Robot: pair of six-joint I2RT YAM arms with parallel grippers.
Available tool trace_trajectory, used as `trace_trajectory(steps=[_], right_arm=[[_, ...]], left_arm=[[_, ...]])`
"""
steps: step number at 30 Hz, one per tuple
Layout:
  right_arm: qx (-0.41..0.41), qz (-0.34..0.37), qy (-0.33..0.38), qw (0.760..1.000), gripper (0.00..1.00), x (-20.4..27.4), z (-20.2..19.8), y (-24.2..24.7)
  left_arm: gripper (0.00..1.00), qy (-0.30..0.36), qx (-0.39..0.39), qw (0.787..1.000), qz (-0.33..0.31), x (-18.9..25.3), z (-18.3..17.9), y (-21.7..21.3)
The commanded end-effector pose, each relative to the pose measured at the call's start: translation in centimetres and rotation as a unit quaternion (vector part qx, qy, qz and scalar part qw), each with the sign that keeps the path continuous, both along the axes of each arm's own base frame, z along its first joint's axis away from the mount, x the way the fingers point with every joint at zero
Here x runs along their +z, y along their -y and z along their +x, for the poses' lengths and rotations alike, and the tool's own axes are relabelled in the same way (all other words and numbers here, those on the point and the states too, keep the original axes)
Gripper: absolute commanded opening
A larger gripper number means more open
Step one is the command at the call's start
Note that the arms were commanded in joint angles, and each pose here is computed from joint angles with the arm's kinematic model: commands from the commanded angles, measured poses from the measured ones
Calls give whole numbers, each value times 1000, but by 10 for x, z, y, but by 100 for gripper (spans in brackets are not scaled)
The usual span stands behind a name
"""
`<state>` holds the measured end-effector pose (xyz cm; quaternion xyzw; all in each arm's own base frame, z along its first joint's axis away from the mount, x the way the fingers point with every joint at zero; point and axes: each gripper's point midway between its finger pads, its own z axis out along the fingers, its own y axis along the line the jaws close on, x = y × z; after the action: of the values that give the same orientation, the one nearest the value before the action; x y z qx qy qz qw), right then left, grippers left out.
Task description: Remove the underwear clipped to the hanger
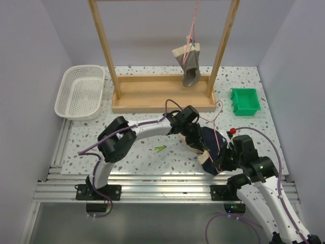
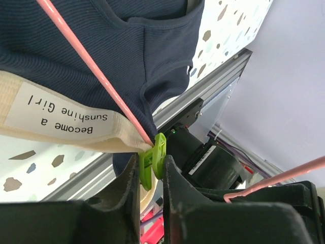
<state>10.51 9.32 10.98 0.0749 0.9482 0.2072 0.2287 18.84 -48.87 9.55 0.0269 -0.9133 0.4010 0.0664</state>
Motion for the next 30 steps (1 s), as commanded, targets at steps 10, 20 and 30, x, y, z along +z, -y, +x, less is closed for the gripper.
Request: trace_trajectory(steps=[10,20,30], right_arm=[[-20,-2,21,1000,0,10,8,3],[-50,-19,3,999,0,5,11,10],[-57,2,53,997,0,37,18,8]], left_arm=[[0,58,-43,997,-2,17,7,-12],[0,122,-46,991,-35,64,20,-37],[0,225,7,964,139,9,51,-182]])
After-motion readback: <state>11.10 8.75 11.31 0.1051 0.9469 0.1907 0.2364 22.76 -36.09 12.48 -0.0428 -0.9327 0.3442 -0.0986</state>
